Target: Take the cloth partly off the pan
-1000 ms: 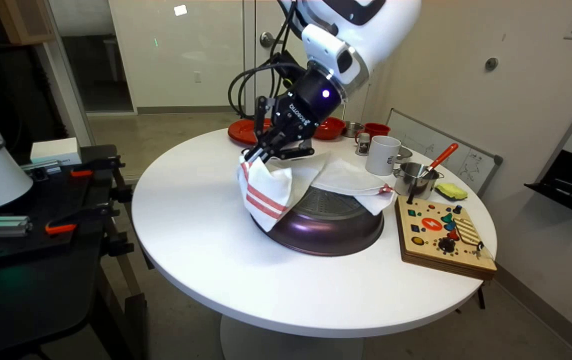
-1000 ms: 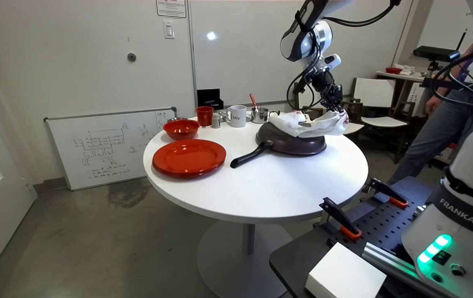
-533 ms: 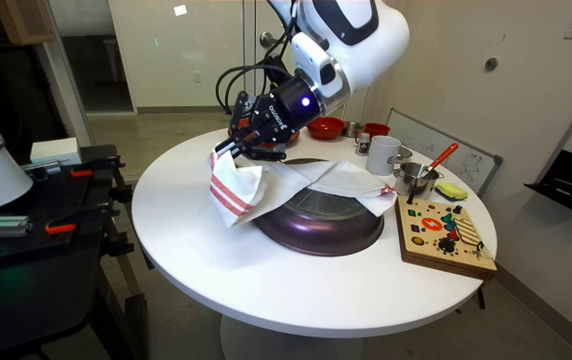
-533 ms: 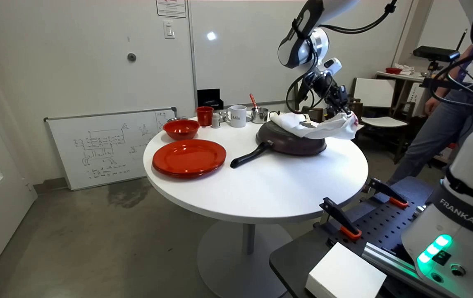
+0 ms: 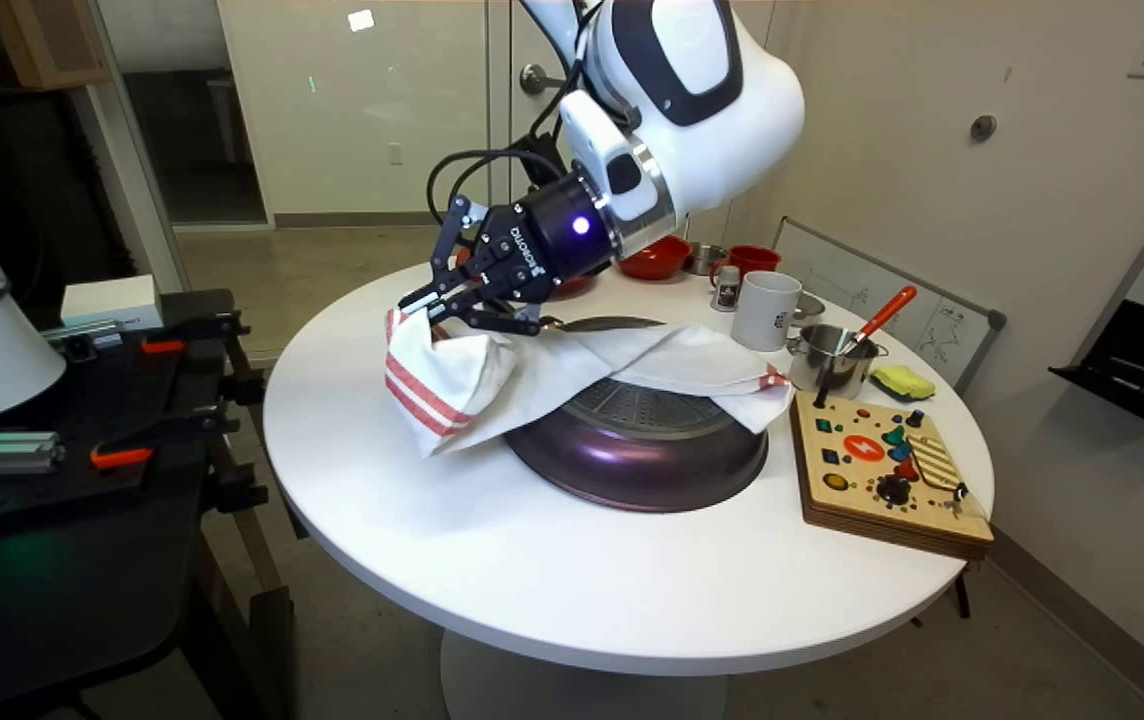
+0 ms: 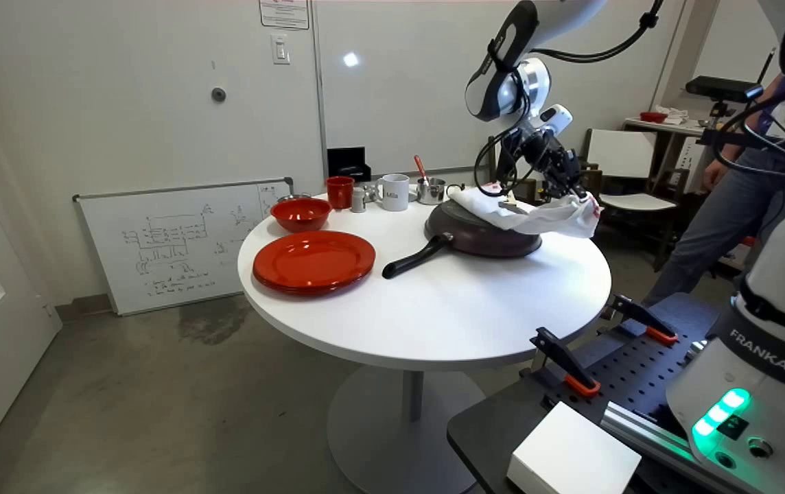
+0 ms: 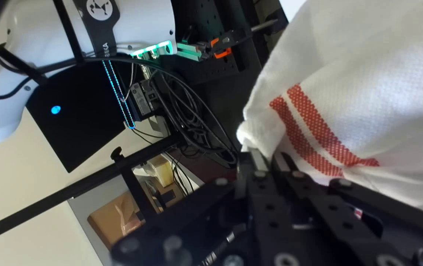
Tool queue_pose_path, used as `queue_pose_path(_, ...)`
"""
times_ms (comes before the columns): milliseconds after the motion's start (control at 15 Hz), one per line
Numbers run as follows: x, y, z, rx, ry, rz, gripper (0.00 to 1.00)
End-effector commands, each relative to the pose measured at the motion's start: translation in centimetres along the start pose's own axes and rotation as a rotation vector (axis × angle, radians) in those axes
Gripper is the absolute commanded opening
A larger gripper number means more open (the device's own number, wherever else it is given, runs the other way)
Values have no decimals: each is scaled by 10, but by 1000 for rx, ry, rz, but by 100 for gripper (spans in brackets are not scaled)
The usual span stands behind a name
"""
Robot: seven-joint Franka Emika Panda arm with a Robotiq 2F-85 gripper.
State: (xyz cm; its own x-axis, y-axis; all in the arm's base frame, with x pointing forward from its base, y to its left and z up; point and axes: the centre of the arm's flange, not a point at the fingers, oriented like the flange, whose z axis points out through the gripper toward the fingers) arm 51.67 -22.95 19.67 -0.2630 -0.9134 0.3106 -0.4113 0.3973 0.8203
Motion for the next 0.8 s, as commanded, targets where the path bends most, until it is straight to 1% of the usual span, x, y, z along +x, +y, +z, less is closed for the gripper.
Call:
queue_pose_path(0, 12, 35, 8, 31, -86, 98, 3)
queue_pose_path(133, 14, 52, 10, 44, -108, 114, 3)
queue_pose_path(200, 11, 61, 10, 45, -102, 116, 3)
queue_pose_path(467, -10, 92, 25, 56, -119, 95, 2)
queue_pose_path(733, -37, 88, 55, 131, -132, 109, 2)
